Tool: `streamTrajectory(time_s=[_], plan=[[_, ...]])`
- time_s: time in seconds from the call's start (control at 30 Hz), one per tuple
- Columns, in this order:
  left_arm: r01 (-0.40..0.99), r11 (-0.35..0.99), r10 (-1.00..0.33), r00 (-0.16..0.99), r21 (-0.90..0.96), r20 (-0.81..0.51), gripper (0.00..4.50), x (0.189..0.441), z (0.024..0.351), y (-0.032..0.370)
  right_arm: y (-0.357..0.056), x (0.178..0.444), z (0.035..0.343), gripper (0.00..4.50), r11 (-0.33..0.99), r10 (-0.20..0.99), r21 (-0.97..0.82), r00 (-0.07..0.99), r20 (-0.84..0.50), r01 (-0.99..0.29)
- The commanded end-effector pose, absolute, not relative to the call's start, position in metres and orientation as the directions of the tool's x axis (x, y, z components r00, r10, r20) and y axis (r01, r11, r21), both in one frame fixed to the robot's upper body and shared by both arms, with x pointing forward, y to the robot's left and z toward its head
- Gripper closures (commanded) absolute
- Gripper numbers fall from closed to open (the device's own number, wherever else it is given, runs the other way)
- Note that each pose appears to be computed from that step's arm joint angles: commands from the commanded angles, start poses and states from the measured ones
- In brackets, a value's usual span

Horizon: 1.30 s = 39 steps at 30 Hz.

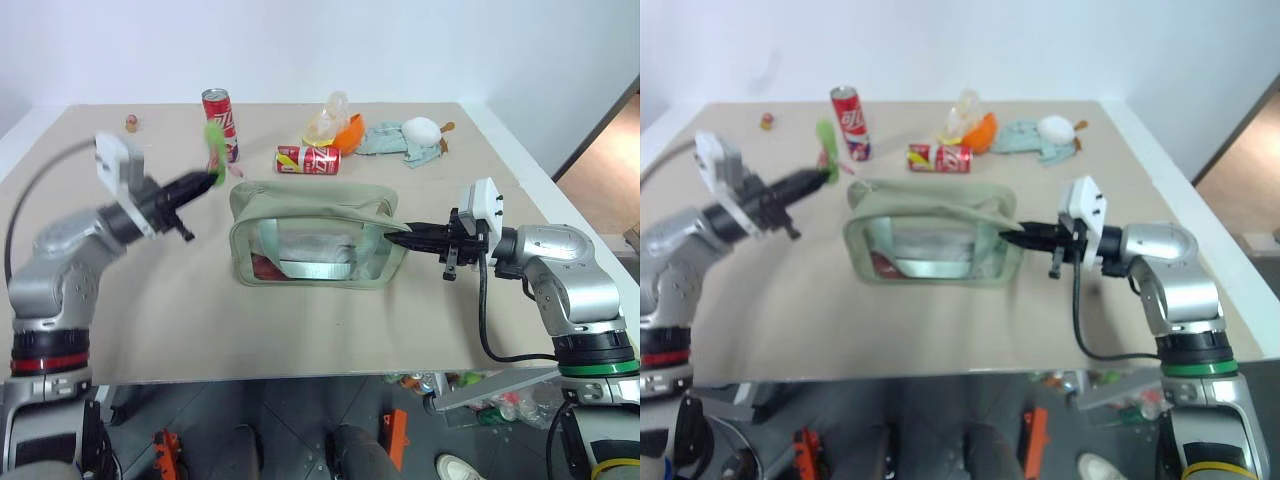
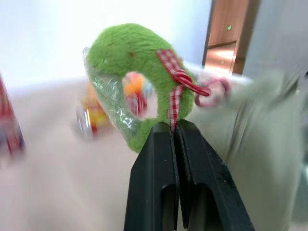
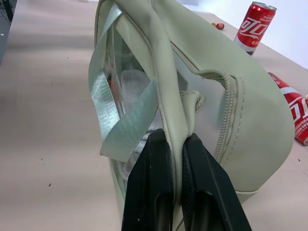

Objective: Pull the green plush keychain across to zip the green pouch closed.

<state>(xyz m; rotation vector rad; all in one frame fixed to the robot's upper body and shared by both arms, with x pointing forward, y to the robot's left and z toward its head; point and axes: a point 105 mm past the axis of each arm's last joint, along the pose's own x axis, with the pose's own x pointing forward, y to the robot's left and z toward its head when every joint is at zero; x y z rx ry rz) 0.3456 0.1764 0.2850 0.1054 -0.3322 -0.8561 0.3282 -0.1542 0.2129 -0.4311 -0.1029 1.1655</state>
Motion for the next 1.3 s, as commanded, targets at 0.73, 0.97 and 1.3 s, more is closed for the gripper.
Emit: streamTrajectory(time_s=[0.73,0.97,1.3], plan=[[0.866,0.137,-0.949,0.254,0.481,-0.189,2.36,0.337,0.275,0.086,-0.154,0.326,0.222,4.5,0.319,0.904,-0.431,0.408,-0.13,-0.844],[0.846,0.191,-0.916,0.336,0.498,-0.219,1.93,0.329,0.285,0.119,-0.153,0.328,0.223,4.5,0.314,0.905,-0.432,0.404,-0.133,-0.846],[0.867,0.401,-0.887,0.448,0.295,-0.114,1.93,0.291,0.273,0.159,-0.149,0.33,0.222,4.5,0.296,0.913,-0.429,0.384,-0.135,-0.853]])
